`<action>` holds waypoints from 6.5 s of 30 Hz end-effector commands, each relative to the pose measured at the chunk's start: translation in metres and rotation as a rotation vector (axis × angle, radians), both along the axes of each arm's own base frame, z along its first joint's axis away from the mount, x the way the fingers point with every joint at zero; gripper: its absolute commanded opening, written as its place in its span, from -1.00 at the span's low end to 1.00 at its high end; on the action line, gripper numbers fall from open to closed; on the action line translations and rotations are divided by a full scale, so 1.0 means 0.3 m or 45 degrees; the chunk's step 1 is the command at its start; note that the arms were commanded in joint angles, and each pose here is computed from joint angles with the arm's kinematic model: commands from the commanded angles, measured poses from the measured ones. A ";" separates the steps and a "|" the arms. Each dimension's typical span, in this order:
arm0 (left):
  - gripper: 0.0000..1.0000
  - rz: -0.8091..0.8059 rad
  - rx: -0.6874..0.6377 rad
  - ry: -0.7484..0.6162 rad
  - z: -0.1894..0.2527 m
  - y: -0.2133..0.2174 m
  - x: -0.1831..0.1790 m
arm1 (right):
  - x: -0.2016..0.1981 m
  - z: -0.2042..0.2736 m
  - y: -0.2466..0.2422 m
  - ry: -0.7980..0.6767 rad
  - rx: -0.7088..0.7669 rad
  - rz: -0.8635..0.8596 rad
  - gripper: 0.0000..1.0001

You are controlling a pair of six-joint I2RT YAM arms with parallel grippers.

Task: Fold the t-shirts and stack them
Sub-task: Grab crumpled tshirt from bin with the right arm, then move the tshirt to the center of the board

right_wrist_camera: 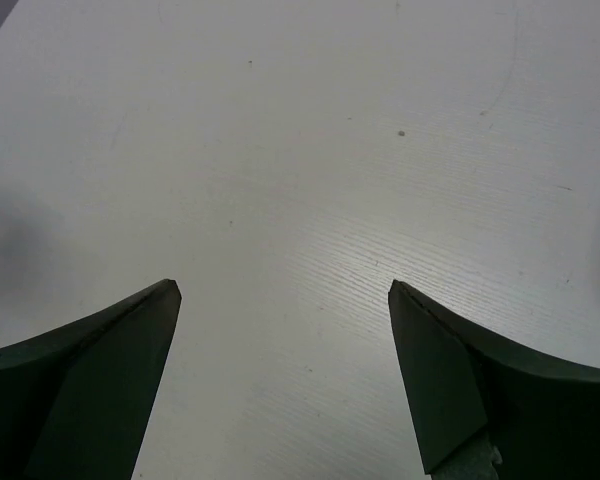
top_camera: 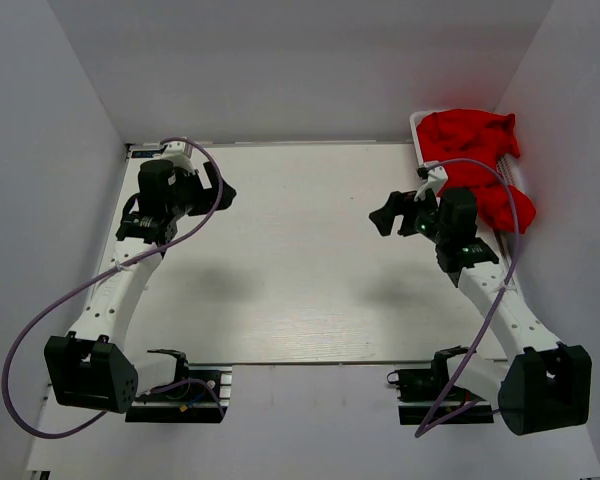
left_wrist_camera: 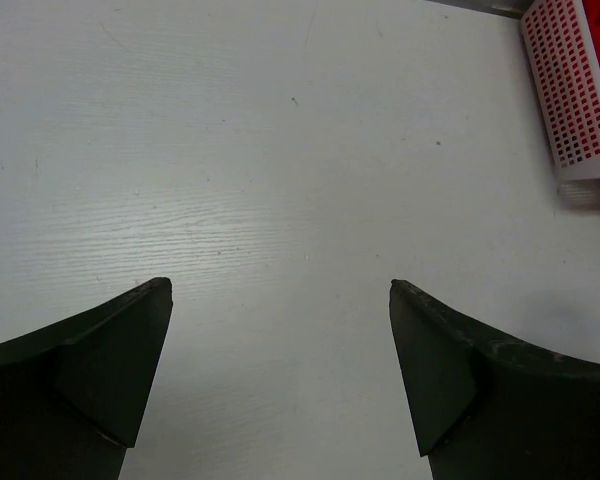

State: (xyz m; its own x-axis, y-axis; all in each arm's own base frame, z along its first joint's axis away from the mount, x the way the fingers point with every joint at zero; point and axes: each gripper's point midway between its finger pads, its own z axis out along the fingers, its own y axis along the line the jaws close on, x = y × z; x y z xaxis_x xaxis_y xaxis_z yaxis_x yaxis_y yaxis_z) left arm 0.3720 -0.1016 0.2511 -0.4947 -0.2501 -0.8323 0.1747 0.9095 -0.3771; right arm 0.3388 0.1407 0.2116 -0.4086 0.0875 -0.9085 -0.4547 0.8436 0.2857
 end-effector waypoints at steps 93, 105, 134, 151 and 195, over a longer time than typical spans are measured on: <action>0.20 -0.045 0.087 0.140 -0.098 -0.016 0.137 | 0.481 1.254 -0.657 -0.946 -0.101 -0.766 -1.00; 0.20 -0.015 0.095 0.170 -0.116 0.001 0.104 | 0.495 0.653 -0.716 -0.424 -0.201 -0.882 -1.00; 0.49 -0.012 0.132 0.314 -0.207 0.010 0.094 | 0.679 -0.188 -0.744 0.436 -0.442 -0.891 0.81; 0.48 -0.040 0.105 0.250 -0.152 -0.009 0.120 | 0.752 0.270 -0.686 0.056 -0.258 -0.958 -1.00; 0.82 0.079 0.036 0.159 -0.054 0.043 -0.040 | 0.114 0.794 0.393 -0.484 0.362 0.835 -1.00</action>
State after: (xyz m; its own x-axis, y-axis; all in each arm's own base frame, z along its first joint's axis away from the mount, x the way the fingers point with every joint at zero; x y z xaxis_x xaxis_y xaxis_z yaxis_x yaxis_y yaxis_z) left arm 0.3698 -0.0945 0.2349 -0.5801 -0.2504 -0.7751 0.0942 0.9246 -0.3692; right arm 0.4042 0.2501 0.4609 -0.1848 0.2286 -0.9558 -0.9036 0.3430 0.2567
